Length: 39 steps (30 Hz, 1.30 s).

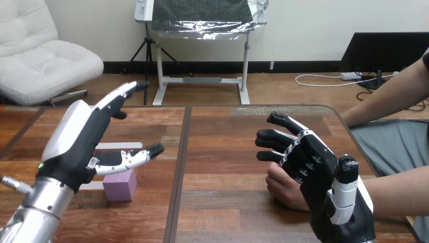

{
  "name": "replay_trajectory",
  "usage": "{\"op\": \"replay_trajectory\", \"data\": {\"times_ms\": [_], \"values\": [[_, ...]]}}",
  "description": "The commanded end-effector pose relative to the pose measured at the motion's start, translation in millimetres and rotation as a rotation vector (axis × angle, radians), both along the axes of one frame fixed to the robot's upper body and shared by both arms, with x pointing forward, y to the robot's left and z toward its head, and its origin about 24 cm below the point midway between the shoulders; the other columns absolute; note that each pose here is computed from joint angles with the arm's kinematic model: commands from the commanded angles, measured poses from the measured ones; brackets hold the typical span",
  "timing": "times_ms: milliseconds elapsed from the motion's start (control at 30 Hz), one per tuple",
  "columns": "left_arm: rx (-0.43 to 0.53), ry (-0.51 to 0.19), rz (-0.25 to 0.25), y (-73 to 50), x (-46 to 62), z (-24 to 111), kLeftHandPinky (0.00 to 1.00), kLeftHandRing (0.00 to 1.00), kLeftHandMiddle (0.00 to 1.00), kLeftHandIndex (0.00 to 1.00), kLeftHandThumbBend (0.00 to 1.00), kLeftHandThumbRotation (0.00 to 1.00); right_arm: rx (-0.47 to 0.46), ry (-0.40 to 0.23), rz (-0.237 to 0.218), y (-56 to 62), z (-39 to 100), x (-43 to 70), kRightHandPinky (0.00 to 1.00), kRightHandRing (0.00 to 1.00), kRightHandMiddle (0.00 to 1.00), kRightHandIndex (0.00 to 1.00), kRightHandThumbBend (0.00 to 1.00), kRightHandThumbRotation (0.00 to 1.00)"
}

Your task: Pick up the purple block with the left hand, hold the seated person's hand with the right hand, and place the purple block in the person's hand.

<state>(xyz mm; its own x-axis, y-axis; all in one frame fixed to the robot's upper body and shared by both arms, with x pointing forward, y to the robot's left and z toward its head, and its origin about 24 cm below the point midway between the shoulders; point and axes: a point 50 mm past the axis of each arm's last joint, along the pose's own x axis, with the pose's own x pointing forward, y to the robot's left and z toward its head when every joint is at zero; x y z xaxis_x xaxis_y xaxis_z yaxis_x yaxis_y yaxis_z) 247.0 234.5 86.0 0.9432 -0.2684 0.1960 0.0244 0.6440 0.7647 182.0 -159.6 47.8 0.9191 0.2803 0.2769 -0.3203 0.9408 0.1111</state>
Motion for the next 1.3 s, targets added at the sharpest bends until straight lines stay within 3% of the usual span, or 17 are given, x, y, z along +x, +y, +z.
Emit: {"op": "replay_trajectory", "data": {"times_ms": [0,600,1267], "values": [[0.086,-0.048,0.001,0.6,17.4,14.8,0.75,0.89,0.90,0.88,0.71,0.27,0.021,-0.068,-0.002,1.9,11.1,10.7,0.72,0.77,0.76,0.83,1.00,1.00],[0.310,0.046,0.010,8.4,41.0,5.7,0.75,0.86,0.89,0.89,0.76,0.26,0.013,-0.065,-0.010,0.7,10.7,9.4,0.71,0.77,0.75,0.82,1.00,1.00],[0.505,0.186,0.054,16.0,62.9,-14.1,0.78,0.87,0.89,0.87,0.86,0.40,0.018,-0.070,-0.011,-1.2,11.5,9.4,0.71,0.77,0.75,0.81,1.00,1.00]]}}
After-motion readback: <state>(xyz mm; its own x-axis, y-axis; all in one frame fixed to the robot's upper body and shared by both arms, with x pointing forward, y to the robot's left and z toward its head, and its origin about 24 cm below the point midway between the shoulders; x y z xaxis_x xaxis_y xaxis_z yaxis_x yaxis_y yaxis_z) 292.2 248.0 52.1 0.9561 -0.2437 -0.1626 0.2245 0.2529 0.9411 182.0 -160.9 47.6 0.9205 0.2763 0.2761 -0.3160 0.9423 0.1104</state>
